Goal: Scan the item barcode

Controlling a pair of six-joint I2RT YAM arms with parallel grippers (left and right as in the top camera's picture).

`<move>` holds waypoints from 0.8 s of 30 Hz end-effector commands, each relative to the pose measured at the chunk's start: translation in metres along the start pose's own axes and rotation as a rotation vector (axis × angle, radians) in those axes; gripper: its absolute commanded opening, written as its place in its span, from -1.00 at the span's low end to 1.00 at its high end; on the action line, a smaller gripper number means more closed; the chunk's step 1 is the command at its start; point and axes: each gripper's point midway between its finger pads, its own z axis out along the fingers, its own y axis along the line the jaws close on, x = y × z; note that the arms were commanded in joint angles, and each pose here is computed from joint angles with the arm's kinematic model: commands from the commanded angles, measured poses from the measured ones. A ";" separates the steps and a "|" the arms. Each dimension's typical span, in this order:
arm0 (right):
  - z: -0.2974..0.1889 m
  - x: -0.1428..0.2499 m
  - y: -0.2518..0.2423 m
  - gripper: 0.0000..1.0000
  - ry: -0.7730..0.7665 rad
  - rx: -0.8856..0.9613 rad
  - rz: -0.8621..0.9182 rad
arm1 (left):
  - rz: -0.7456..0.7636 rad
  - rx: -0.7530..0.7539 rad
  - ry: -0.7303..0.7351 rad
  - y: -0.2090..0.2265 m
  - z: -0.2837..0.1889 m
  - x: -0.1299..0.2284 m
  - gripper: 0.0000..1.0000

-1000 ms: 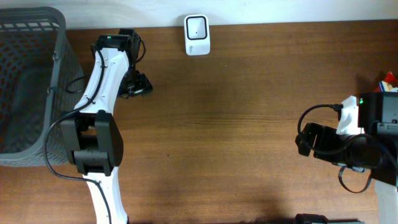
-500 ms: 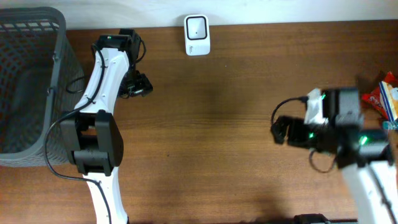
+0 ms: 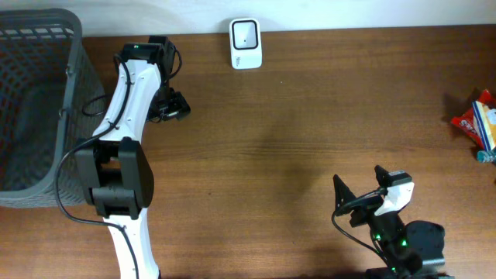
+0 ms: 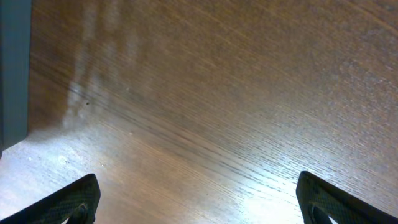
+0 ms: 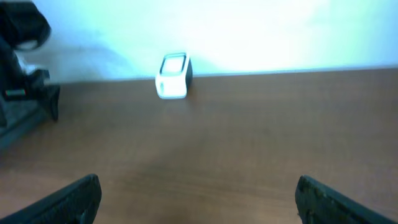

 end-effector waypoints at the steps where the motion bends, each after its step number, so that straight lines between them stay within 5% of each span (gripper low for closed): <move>1: 0.001 0.002 -0.012 0.97 -0.083 0.042 -0.028 | -0.007 -0.001 -0.019 0.003 -0.006 -0.002 0.99; 12: 0.012 0.016 -0.047 0.97 -0.187 0.164 -0.047 | -0.007 -0.001 -0.019 0.003 -0.006 -0.002 0.98; 24: 0.011 0.030 -0.063 0.97 -0.129 0.252 -0.043 | -0.007 -0.001 -0.019 0.003 -0.006 -0.002 0.98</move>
